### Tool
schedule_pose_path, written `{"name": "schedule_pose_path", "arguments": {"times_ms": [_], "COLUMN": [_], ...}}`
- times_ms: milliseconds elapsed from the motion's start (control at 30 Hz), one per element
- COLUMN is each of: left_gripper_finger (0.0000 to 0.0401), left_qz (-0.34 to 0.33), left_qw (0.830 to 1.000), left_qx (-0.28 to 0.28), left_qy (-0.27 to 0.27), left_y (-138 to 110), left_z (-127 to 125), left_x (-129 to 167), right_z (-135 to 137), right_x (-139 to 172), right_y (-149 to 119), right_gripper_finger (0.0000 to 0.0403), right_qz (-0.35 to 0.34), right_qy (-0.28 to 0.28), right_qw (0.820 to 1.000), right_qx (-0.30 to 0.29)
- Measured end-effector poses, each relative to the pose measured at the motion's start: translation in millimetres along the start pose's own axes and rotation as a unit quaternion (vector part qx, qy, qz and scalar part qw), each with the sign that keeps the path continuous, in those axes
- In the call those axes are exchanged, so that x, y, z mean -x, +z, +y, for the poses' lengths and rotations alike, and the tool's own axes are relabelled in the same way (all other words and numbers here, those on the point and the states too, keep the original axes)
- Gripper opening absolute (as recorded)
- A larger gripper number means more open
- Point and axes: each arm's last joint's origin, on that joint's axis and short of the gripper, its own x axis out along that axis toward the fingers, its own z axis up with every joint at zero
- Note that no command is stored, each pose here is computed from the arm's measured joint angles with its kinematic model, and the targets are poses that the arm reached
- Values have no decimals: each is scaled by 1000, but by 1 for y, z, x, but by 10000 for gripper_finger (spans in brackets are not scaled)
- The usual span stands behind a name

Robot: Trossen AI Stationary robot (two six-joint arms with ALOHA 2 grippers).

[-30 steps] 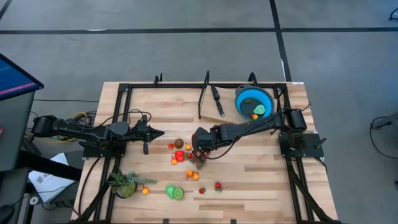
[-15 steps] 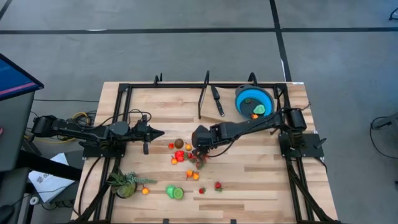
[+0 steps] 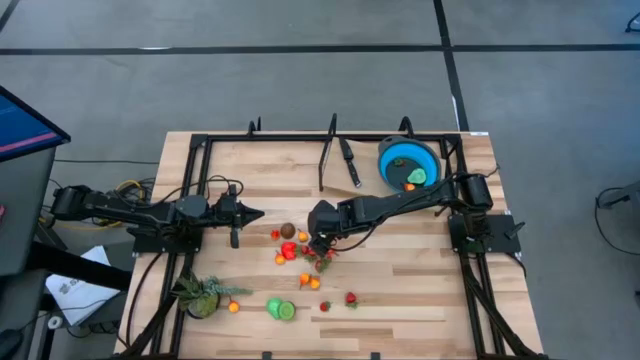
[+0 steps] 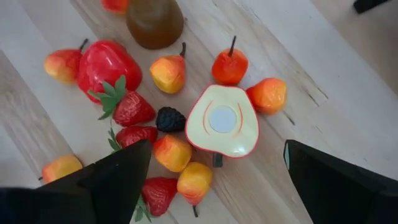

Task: Pick & Place Fruit
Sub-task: Put the half red apple into the blue colander

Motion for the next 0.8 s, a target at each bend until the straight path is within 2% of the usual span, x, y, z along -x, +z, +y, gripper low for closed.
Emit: {"name": "schedule_pose_path", "arguments": {"times_ms": [367, 800], "left_gripper_finger": [1, 1], "left_qz": [0, 0], "left_qw": [1000, 1000], "left_qx": [0, 0], "left_qy": [0, 0], "left_y": [0, 0], "left_z": [0, 0], "left_x": [0, 0], "right_z": [5, 4], "right_x": [0, 0], "right_y": [6, 8], "right_gripper_finger": [358, 358], "right_qz": [-31, -50], "right_qy": [28, 8], "right_qw": [999, 998], "right_qx": [-10, -30]}}
